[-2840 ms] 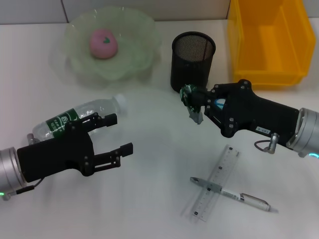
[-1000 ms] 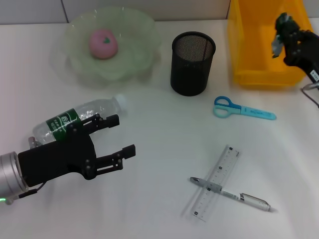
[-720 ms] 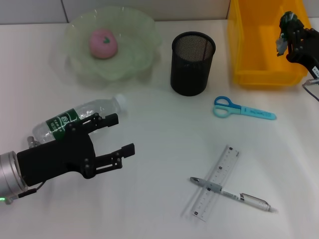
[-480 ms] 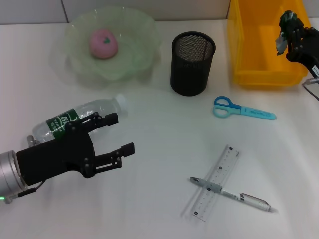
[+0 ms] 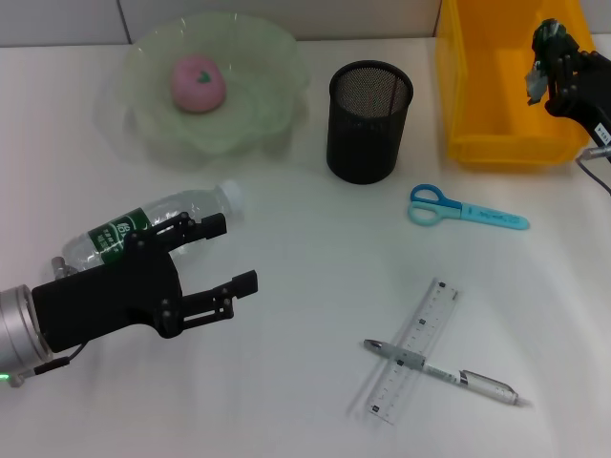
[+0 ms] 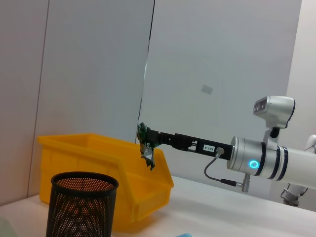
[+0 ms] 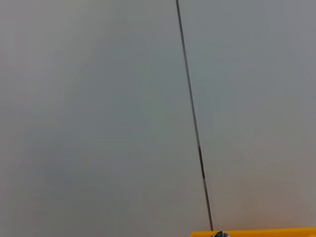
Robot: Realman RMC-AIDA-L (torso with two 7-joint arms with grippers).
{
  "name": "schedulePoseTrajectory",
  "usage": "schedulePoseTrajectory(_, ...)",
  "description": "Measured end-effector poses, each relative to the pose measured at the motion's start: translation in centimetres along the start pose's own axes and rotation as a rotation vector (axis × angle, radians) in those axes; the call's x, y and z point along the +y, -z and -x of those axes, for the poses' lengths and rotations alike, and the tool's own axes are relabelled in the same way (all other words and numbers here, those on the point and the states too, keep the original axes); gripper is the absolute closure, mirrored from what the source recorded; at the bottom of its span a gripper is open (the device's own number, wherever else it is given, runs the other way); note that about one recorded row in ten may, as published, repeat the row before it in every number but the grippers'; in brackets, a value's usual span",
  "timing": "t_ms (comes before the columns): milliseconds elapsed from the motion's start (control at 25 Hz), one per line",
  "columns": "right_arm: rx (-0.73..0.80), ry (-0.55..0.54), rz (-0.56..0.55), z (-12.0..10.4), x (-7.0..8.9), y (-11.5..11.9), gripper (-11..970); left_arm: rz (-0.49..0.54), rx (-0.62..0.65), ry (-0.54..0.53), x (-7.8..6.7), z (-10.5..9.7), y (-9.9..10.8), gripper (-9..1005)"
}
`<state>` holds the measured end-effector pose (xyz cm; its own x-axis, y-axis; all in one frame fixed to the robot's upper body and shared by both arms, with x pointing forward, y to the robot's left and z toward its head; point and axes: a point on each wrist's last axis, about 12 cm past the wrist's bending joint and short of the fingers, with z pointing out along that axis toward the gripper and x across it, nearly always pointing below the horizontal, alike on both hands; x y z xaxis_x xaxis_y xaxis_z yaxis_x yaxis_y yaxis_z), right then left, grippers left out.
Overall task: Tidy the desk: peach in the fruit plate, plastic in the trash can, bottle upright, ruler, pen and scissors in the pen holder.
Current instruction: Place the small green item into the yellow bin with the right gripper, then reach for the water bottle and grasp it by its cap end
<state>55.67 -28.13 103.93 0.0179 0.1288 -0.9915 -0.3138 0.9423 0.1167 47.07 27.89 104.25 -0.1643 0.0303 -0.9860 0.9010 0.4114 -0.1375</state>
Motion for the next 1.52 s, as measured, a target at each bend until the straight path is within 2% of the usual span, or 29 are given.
schedulePoseTrajectory(480, 0.000, -0.021, -0.012, 0.16, -0.22, -0.28, 911, 0.002, 0.002, 0.000, 0.01, -0.02, 0.16, 197)
schedulePoseTrajectory(600, 0.008, -0.020, -0.008, 0.15, -0.18, -0.48, 735, 0.002, 0.002, 0.000, 0.00, -0.02, 0.18, 197)
schedulePoseTrajectory(1040, 0.016, -0.022, -0.005, 0.14, -0.14, -0.68, 489, 0.001, -0.009, 0.000, -0.01, 0.11, 0.39, 198)
schedulePoseTrajectory(1240, 0.015, -0.024, -0.007, 0.15, -0.16, -0.67, 256, 0.003, -0.009, 0.000, 0.02, 0.13, 0.44, 198)
schedulePoseTrajectory(1520, 0.014, -0.031, -0.008, 0.19, -0.20, -0.70, 214, 0.002, -0.009, 0.000, 0.03, 0.14, 0.43, 198)
